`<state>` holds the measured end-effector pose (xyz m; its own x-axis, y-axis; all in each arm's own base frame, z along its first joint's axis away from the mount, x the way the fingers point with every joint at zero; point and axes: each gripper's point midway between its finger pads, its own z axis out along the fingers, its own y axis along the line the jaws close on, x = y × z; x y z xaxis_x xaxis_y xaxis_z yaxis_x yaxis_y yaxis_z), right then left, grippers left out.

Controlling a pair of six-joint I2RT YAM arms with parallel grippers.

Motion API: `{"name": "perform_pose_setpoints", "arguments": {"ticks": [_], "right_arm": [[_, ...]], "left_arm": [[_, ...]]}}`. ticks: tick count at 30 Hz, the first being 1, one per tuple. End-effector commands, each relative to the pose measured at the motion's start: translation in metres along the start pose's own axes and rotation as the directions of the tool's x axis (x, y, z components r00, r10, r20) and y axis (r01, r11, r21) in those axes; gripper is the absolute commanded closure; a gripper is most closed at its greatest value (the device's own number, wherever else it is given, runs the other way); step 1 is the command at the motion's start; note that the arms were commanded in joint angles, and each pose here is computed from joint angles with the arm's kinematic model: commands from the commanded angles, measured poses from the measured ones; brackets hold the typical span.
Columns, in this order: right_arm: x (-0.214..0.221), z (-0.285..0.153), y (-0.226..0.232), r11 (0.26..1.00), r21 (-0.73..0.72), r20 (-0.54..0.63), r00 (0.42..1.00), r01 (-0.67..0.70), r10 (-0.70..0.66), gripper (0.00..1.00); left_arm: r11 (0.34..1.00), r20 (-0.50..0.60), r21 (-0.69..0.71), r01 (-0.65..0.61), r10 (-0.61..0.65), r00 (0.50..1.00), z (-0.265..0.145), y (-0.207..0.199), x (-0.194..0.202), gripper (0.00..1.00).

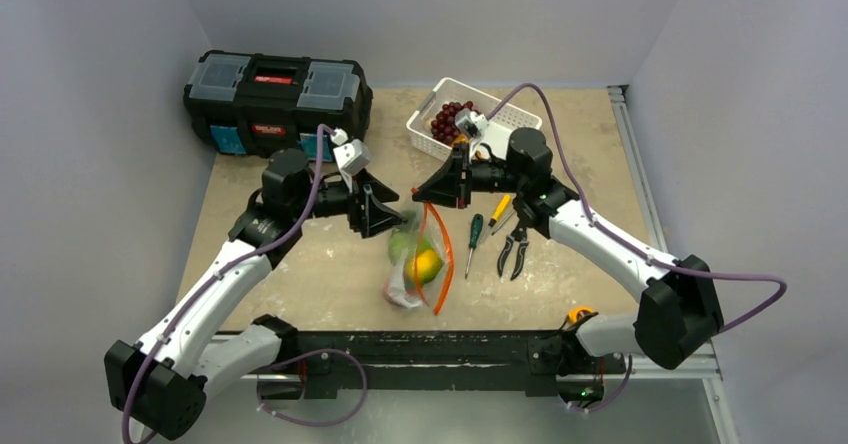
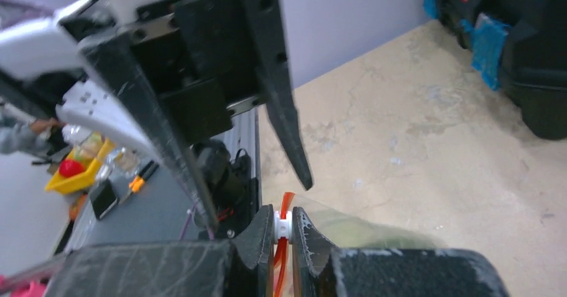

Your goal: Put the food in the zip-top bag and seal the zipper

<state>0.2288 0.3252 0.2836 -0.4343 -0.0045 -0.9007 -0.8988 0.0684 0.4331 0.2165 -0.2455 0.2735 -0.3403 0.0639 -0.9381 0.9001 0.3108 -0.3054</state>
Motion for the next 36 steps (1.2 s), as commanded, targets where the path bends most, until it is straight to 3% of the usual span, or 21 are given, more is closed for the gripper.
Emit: {"name": "perform_pose_setpoints", "arguments": {"ticks": [1, 5, 10, 13, 19, 22, 25, 28, 33, 36], "right_arm": [[-0.049, 0.007, -0.005, 0.981, 0.131, 0.127, 0.984, -0.143, 0.126, 1.0], [-0.046, 0.028, -0.007, 0.953, 0.221, 0.135, 0.974, -0.209, 0.183, 1.0], [-0.041, 0.046, 0.011, 0.983, 0.121, 0.063, 0.989, -0.139, 0.132, 1.0], [-0.045, 0.049, 0.012, 0.987, 0.113, 0.04, 0.993, -0.115, 0.112, 1.0], [-0.066, 0.046, 0.001, 0.959, 0.215, 0.132, 0.979, -0.184, 0.158, 1.0], [-0.063, 0.049, 0.008, 0.967, 0.171, 0.115, 0.979, -0.188, 0.17, 1.0], [-0.052, 0.052, 0.025, 0.995, 0.052, 0.024, 0.996, -0.09, 0.089, 1.0], [-0.037, 0.048, 0.045, 0.994, -0.106, -0.061, 0.997, 0.033, -0.04, 1.0], [-0.025, 0.039, 0.073, 0.936, -0.338, -0.119, 0.981, 0.104, -0.152, 1.0], [-0.022, 0.037, 0.079, 0.909, -0.404, -0.13, 0.977, 0.104, -0.169, 1.0]], "left_arm": [[0.991, 0.076, -0.088, -0.102, 0.109, 0.991, -0.012, -0.004, -0.025, 0.35], [0.973, 0.071, -0.192, -0.126, 0.142, 0.987, -0.014, -0.001, -0.026, 0.32], [0.951, 0.068, -0.212, -0.226, 0.245, 0.967, -0.027, -0.009, -0.029, 0.4], [0.941, 0.076, -0.227, -0.25, 0.273, 0.959, -0.035, -0.012, -0.029, 0.3], [0.901, 0.195, -0.431, -0.037, 0.133, 0.972, -0.05, 0.015, -0.043, 0.26], [0.86, 0.221, -0.503, 0.08, 0.039, 0.975, -0.061, 0.026, -0.037, 0.26], [0.903, 0.203, -0.429, -0.011, 0.108, 0.973, -0.064, 0.004, -0.045, 0.27], [0.961, 0.12, -0.223, -0.164, 0.194, 0.974, -0.057, -0.034, -0.043, 0.23], [0.977, 0.082, -0.1, -0.189, 0.197, 0.977, -0.043, -0.03, -0.029, 0.18], [0.979, 0.054, -0.046, -0.197, 0.199, 0.979, -0.034, -0.026, -0.012, 0.16]]}}
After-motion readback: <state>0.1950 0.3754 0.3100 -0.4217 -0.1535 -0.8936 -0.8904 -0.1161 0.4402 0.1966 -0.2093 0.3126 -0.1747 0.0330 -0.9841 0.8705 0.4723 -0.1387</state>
